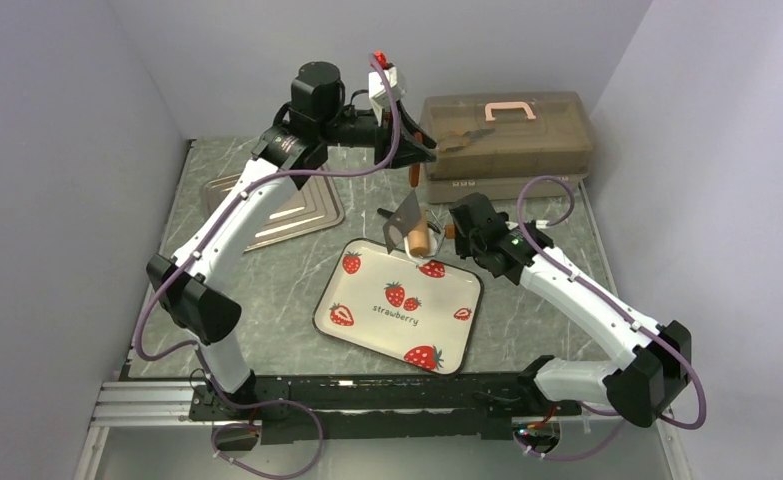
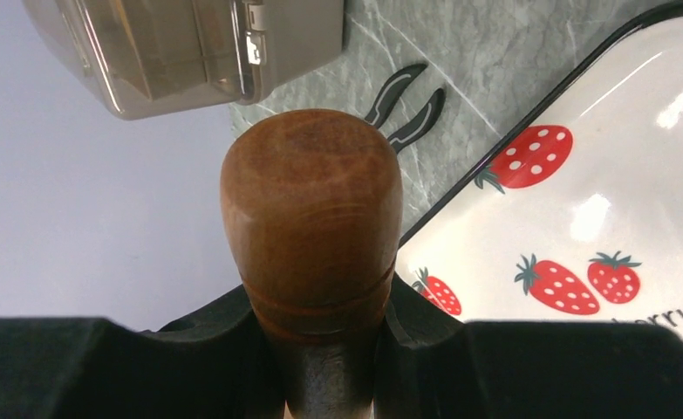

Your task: Roll out the dumpling wrappers from the dough

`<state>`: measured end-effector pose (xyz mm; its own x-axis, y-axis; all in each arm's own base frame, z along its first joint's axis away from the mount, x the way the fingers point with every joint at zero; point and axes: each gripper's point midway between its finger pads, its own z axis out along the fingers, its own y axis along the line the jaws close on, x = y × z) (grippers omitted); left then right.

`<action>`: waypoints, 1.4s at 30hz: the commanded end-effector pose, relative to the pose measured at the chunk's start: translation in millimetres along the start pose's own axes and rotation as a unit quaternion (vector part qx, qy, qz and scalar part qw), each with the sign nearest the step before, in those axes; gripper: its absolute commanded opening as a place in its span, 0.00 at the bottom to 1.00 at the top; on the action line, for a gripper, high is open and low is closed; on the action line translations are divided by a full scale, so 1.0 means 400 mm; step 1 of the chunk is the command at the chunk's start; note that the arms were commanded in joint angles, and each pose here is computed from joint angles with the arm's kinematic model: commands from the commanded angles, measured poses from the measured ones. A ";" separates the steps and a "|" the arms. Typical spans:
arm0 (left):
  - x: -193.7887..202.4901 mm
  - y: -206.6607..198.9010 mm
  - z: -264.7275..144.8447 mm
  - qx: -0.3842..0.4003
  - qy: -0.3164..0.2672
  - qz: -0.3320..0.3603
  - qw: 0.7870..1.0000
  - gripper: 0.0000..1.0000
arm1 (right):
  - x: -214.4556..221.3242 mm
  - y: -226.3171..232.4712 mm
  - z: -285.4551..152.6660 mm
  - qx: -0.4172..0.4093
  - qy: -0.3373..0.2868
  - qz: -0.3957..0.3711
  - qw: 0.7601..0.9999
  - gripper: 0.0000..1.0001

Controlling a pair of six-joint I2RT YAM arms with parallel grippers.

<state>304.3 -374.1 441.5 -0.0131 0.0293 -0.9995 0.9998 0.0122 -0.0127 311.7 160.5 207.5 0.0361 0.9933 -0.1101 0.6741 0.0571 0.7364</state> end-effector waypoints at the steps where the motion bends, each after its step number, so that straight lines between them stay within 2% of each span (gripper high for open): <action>1: -0.036 0.002 -0.044 -0.016 -0.008 0.035 0.999 0.00 | -0.023 0.077 -0.040 -0.061 -0.007 -0.012 0.998 0.00; 4: -0.029 0.020 -0.077 -0.035 0.008 0.036 0.999 0.00 | -0.018 0.125 -0.044 -0.114 -0.028 -0.159 0.980 0.00; 6: -0.025 0.034 -0.105 -0.051 0.019 0.034 0.998 0.00 | 0.020 0.150 -0.047 -0.177 -0.011 -0.279 0.944 0.00; 8: -0.025 0.049 -0.136 -0.068 0.026 0.033 0.997 0.00 | 0.059 0.152 -0.061 -0.238 0.017 -0.353 0.905 0.00; 12: -0.009 0.076 -0.195 -0.101 0.047 0.038 0.993 0.00 | 0.116 0.137 -0.107 -0.358 0.069 -0.435 0.823 0.00; 16: 0.089 0.103 -0.225 -0.117 0.079 0.012 0.990 0.00 | 0.156 0.077 -0.089 -0.370 0.102 -0.526 0.759 0.00; 18: 0.150 0.127 -0.239 -0.132 0.101 0.000 0.986 0.00 | 0.200 0.048 -0.090 -0.399 0.132 -0.561 0.713 0.00; 22: 0.295 0.194 -0.305 -0.196 0.204 0.016 0.959 0.00 | 0.270 0.026 -0.101 -0.465 0.153 -0.598 0.634 0.00; 26: 0.456 0.199 -0.378 -0.211 0.315 0.014 0.925 0.00 | 0.335 0.018 -0.120 -0.520 0.158 -0.622 0.563 0.00; 31: 0.652 0.152 -0.419 -0.186 0.389 -0.048 0.901 0.00 | 0.371 0.013 -0.136 -0.555 0.163 -0.628 0.521 0.00; 34: 0.742 0.128 -0.424 -0.174 0.406 -0.087 0.893 0.00 | 0.374 0.009 -0.136 -0.557 0.162 -0.633 0.512 0.00; 39: 0.835 0.118 -0.426 -0.171 0.418 -0.118 0.884 0.01 | 0.387 -0.006 -0.131 -0.555 0.163 -0.639 0.507 0.00; 42: 0.846 0.115 -0.418 -0.164 0.414 -0.122 0.887 0.12 | 0.400 -0.024 -0.124 -0.553 0.168 -0.649 0.494 0.00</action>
<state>330.2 -187.7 99.6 -0.4177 0.7266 -0.5454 0.8975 0.4233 -0.1235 275.0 310.9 193.0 -0.2620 -0.0339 -0.9645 -0.8085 0.5534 0.2001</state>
